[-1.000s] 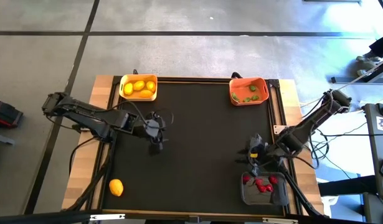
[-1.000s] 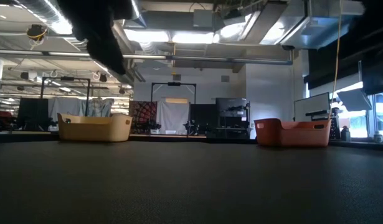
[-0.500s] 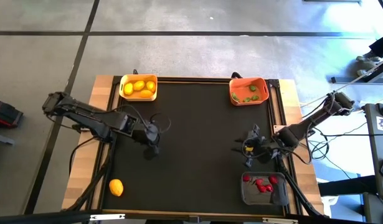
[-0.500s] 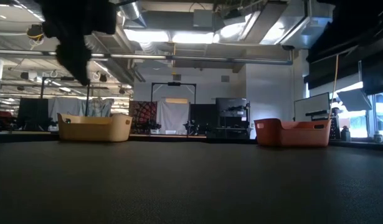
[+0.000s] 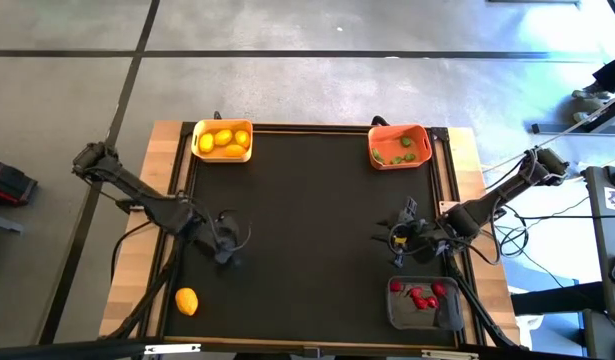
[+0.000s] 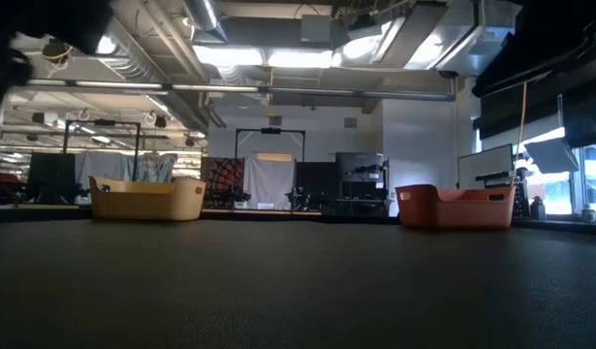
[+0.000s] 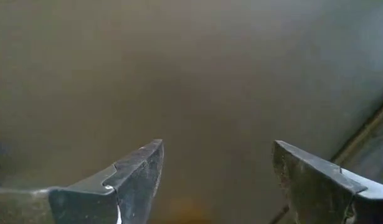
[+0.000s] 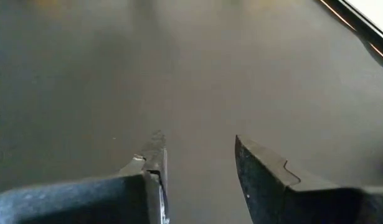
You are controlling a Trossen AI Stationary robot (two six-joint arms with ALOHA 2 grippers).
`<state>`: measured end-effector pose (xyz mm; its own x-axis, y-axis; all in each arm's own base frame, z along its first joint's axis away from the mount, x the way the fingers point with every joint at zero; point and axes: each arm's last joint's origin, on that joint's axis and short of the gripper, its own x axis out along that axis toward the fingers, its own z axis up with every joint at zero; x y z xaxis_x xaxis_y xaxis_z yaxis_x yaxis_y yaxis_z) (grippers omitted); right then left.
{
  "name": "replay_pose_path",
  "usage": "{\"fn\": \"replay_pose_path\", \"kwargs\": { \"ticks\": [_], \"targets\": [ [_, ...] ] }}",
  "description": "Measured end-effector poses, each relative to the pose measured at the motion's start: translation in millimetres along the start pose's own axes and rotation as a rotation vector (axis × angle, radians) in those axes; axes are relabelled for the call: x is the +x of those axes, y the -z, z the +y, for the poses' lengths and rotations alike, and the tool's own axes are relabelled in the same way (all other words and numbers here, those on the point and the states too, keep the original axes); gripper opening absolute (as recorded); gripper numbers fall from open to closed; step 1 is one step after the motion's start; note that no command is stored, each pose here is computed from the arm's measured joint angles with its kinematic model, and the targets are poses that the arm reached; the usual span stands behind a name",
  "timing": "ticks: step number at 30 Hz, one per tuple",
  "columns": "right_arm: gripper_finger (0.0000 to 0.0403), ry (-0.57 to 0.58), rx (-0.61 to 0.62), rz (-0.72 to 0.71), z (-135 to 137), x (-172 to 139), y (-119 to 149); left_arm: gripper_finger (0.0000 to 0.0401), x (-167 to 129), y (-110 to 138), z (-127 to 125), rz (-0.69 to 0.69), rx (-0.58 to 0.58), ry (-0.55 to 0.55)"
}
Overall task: Sort produce into baskets
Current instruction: Put the lemon into the yellow bin
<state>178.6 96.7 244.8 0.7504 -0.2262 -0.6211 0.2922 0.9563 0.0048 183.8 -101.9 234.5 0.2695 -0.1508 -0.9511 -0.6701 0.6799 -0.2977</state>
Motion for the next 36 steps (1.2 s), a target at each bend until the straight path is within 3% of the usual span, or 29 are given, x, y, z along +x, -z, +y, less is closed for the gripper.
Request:
{"fn": "replay_pose_path", "kwargs": {
  "ticks": [12,20,29,36],
  "targets": [
    [0.0129,0.009,-0.027,-0.004,0,0,0,0.0292,7,51,-8,0.147,-0.172,-0.059],
    [0.0129,0.009,-0.025,-0.005,0,0,0,0.0292,20,84,-12,0.271,-0.151,-0.155],
    [0.0129,0.008,-0.023,-0.006,0,0,0,0.0292,28,100,-12,0.266,-0.230,-0.219],
    [0.0129,0.008,-0.022,-0.006,0,0,0,0.0292,34,106,-13,0.272,-0.196,-0.243]
  ]
}}
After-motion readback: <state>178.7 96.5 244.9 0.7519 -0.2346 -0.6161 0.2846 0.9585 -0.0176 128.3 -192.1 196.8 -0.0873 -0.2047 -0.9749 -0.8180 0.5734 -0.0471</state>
